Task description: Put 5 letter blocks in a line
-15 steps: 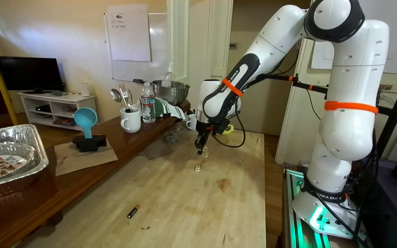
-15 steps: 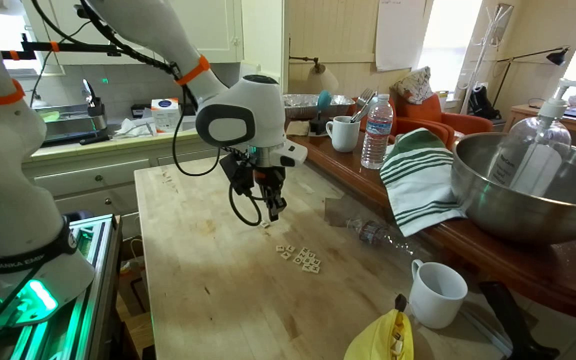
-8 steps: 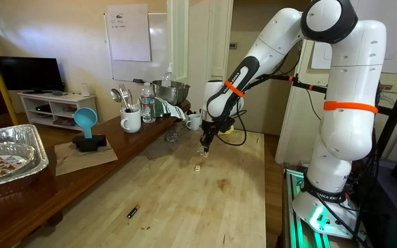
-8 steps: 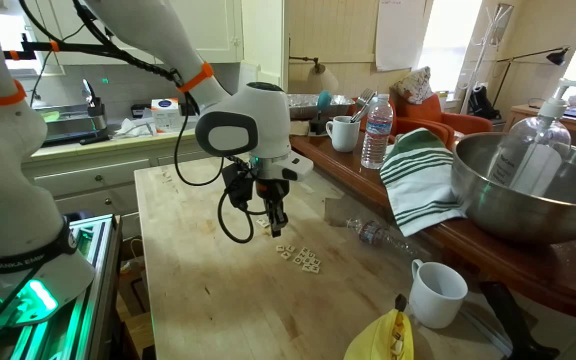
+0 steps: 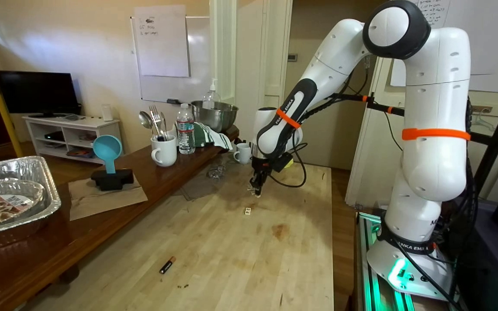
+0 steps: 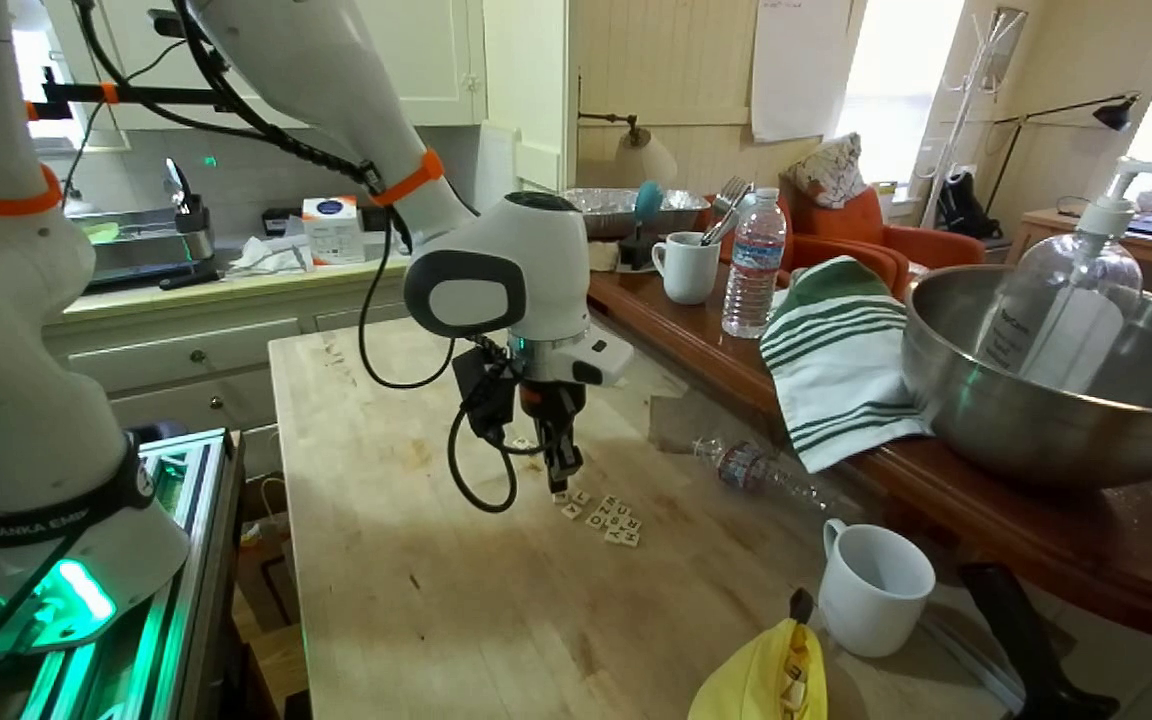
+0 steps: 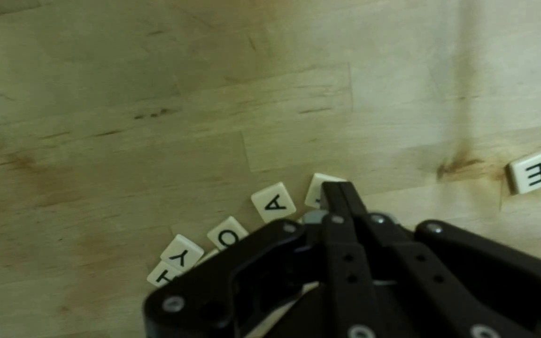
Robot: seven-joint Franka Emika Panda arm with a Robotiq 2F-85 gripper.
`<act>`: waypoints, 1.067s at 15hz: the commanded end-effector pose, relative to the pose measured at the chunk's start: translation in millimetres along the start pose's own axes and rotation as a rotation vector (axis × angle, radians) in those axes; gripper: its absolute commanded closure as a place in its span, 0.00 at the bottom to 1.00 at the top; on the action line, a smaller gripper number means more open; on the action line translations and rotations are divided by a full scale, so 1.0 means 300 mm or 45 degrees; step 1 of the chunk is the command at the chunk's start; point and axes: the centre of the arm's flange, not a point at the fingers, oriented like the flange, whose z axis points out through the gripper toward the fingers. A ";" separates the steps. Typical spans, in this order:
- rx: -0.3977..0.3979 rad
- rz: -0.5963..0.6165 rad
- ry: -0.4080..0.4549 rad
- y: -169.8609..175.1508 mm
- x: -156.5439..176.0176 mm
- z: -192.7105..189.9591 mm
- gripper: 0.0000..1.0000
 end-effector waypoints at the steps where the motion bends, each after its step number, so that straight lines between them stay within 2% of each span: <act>1: 0.001 -0.004 0.011 0.014 0.034 0.064 1.00; 6: 0.012 -0.071 -0.012 -0.020 0.038 0.085 1.00; 16: 0.044 -0.414 -0.032 -0.155 0.011 0.081 1.00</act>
